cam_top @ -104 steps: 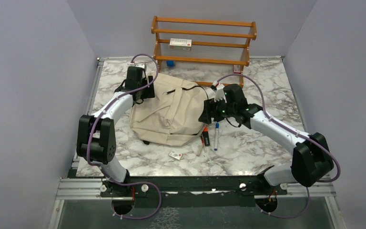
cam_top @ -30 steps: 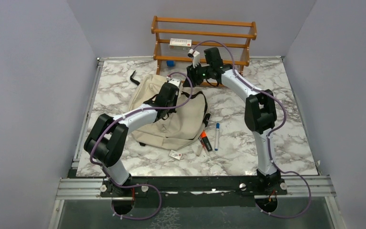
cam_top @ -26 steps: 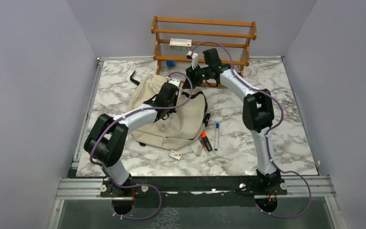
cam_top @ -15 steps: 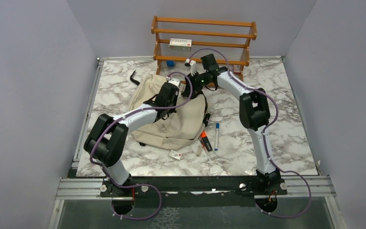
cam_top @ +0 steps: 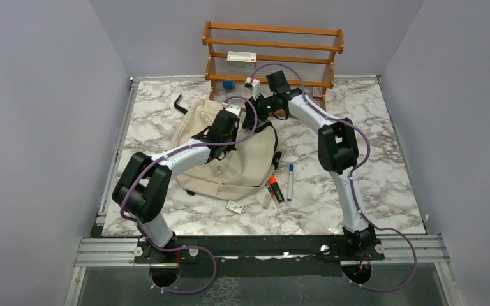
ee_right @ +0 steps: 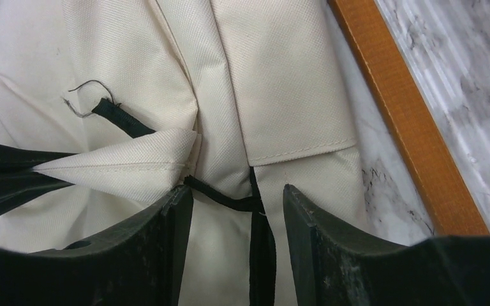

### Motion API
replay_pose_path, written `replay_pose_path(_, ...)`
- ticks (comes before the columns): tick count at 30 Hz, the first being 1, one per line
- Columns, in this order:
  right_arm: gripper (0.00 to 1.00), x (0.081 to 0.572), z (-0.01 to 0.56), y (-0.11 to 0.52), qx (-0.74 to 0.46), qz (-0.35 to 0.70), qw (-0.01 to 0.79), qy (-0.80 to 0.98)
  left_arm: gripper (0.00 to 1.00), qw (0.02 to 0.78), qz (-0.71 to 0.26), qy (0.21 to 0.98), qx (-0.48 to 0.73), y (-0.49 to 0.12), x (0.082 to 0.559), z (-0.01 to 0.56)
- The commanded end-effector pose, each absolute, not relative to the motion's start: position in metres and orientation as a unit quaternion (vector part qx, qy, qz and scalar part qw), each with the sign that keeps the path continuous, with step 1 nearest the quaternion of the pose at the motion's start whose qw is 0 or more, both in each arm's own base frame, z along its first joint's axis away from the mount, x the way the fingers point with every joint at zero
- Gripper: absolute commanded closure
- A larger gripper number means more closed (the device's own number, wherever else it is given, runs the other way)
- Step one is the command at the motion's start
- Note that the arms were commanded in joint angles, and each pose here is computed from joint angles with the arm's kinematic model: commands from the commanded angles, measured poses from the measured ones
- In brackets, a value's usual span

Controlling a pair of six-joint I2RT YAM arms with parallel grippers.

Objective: Pack the student bag
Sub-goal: Zip the student bag at the center of the board.

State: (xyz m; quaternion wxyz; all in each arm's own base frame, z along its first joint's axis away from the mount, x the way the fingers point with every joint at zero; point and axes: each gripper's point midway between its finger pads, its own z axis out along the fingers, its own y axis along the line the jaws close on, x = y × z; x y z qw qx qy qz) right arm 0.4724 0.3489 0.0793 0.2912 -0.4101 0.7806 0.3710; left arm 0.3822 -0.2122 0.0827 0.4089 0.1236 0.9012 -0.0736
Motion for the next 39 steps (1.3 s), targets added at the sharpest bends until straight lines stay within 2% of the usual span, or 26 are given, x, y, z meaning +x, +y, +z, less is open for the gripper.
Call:
replay_pose_path(1, 0.41, 0.483, 0.074, 0.360, -0.422, 0.363, 0.310, 0.771, 1.00, 0.378, -0.094, 0.912, 0.132, -0.216, 0.365, 0.071)
replay_pose_path(8, 0.43, 0.475, 0.060, 0.368, -0.432, 0.382, 0.281, 0.767, 1.00, 0.379, -0.094, 0.911, 0.131, -0.217, 0.366, 0.071)
replay_pose_path(12, 0.49, 0.470, 0.055, 0.367, -0.433, 0.385, 0.271, 0.769, 1.00, 0.378, -0.093, 0.912, 0.130, -0.216, 0.366, 0.071)
replay_pose_path(19, 0.68, 0.469, 0.068, 0.369, -0.427, 0.392, 0.286, 0.763, 1.00, 0.377, -0.089, 0.913, 0.128, -0.216, 0.367, 0.070)
replay_pose_path(30, 0.98, 0.491, 0.120, 0.355, -0.392, 0.329, 0.376, 0.772, 1.00, 0.373, -0.078, 0.917, 0.121, -0.212, 0.369, 0.068)
replay_pose_path(39, 0.99, 0.488, 0.149, 0.336, -0.370, 0.313, 0.417, 0.769, 1.00, 0.366, -0.074, 0.921, 0.114, -0.210, 0.370, 0.064)
